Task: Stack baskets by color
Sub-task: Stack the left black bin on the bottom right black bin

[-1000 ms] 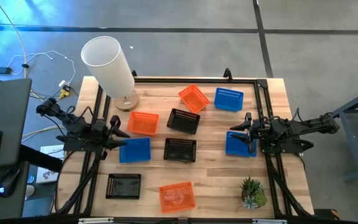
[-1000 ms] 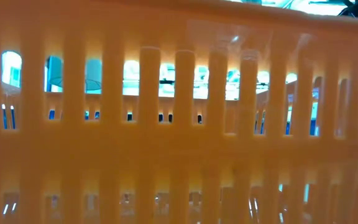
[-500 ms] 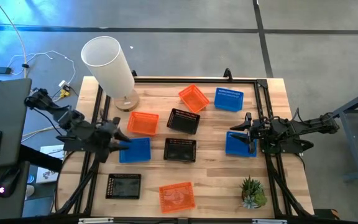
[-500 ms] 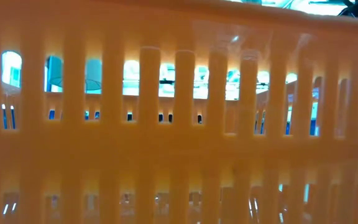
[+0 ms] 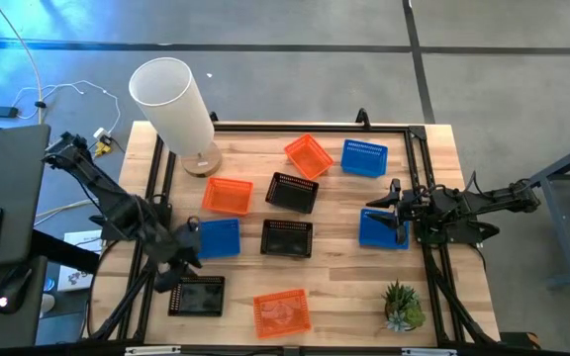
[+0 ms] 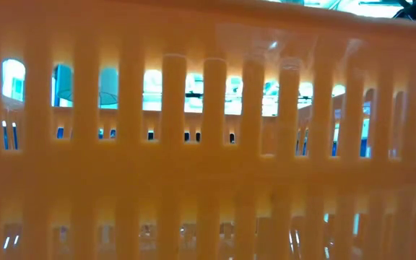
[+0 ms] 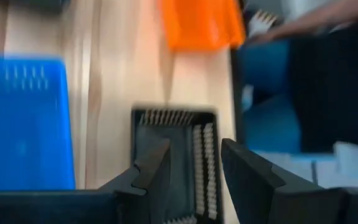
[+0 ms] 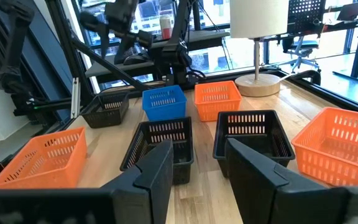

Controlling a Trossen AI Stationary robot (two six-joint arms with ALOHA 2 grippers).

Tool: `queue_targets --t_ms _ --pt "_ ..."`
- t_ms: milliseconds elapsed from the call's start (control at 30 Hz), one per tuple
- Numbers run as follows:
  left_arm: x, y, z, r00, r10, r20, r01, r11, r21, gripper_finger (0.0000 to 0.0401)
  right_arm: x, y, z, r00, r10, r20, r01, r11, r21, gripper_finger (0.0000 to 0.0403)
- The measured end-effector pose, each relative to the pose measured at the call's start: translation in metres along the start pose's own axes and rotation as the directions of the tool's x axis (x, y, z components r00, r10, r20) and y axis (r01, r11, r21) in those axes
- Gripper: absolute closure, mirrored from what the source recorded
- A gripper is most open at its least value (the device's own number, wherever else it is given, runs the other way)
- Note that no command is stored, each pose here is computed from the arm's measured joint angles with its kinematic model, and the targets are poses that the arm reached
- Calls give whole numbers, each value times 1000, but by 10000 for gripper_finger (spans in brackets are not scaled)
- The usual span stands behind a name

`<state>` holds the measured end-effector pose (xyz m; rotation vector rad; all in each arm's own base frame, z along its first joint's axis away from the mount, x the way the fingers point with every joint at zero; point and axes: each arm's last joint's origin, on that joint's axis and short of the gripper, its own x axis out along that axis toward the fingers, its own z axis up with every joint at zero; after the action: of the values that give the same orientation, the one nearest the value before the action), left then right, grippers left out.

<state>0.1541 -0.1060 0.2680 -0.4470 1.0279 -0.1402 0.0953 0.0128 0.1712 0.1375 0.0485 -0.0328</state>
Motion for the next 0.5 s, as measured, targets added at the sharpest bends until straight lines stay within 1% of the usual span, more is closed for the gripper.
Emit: queue_targets --t_ms 100,233,367,500 --pt "9 -2 -11 993 67 -97 -70 997 -32 270 0 0 0 1000 0 0 0 1000 0 268" --pt "19 -5 -24 971 146 -190 -160 985 -60 270 0 0 0 1000 0 0 0 1000 0 268" --pt "26 -10 -33 955 179 -236 -200 978 -65 270 0 0 0 1000 0 0 0 1000 0 268" --pt "32 -14 -38 945 202 -256 -221 974 -46 270 0 0 0 1000 0 0 0 1000 0 268"
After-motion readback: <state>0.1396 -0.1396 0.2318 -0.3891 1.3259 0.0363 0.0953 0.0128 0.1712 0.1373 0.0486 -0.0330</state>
